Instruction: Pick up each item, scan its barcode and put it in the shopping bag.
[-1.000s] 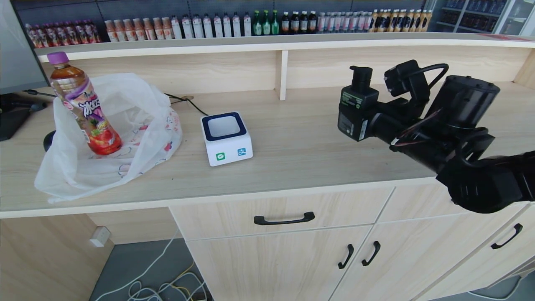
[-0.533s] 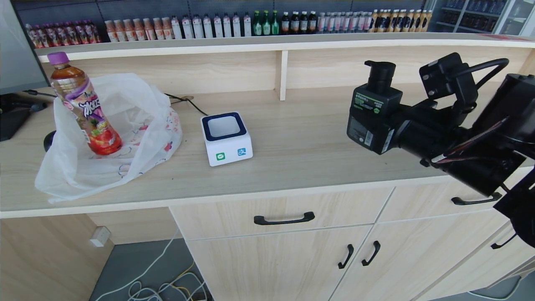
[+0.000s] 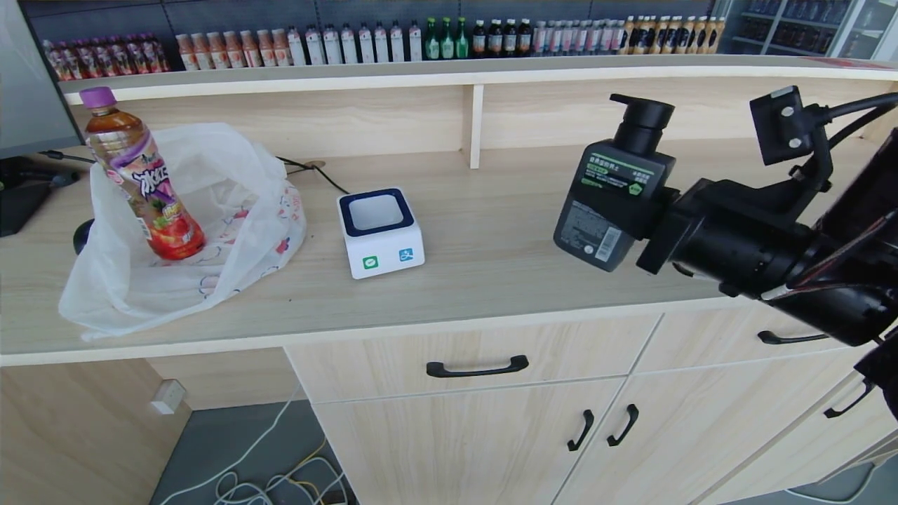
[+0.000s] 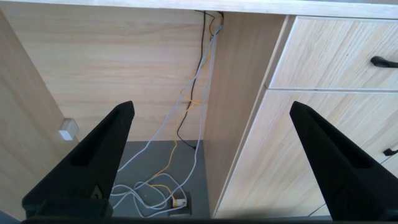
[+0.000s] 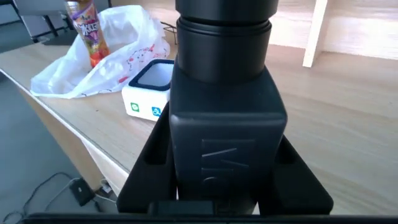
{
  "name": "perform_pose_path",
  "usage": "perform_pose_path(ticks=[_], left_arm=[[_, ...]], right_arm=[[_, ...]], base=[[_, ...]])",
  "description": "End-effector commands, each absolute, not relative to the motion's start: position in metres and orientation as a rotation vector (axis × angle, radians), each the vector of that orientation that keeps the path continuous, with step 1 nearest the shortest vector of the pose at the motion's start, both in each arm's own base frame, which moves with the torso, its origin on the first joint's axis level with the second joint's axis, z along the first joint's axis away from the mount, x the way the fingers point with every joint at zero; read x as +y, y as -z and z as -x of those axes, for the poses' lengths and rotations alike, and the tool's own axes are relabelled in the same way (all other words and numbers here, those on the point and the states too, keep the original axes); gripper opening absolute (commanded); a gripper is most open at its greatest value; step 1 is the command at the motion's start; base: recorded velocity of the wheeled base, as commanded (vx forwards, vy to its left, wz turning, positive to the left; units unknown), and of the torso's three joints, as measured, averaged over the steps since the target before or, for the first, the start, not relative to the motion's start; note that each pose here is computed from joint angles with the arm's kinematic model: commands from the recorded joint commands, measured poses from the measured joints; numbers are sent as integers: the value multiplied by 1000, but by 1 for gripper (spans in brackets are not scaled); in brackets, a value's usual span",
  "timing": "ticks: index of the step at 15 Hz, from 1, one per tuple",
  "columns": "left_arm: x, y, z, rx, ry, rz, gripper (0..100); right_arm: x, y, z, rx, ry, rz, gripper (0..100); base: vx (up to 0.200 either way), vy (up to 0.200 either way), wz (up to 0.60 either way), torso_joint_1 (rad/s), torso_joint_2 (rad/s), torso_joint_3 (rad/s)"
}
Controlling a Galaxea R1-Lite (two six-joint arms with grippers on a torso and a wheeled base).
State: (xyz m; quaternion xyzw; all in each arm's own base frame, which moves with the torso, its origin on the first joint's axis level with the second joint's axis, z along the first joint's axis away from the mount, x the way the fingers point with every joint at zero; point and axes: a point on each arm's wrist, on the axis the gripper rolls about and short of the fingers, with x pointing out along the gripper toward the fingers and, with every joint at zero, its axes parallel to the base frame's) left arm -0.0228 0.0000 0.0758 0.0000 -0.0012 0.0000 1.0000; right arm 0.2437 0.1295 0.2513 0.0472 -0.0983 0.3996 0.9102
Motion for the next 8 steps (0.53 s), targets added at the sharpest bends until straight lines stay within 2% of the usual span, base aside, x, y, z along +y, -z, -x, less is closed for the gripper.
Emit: perform_pose_path(ticks=[1,2,4,8], left_arm=[[0,-76,23,-3,0,0,100],[0,-76,23,-3,0,0,100],[0,-76,23,-3,0,0,100],[0,-76,23,-3,0,2,100]], right_arm=[[130,-245,-241,-199,-897,-150,0],[133,-242,-240,-201,-939,-165,0],[152,-235,-233,-215,-1149,-237,0],[169,-217,-224,-208,-1366,-300,0]], base=[[0,0,0,0,0,0],[0,0,0,0,0,0],[0,0,0,0,0,0],[0,0,0,0,0,0]])
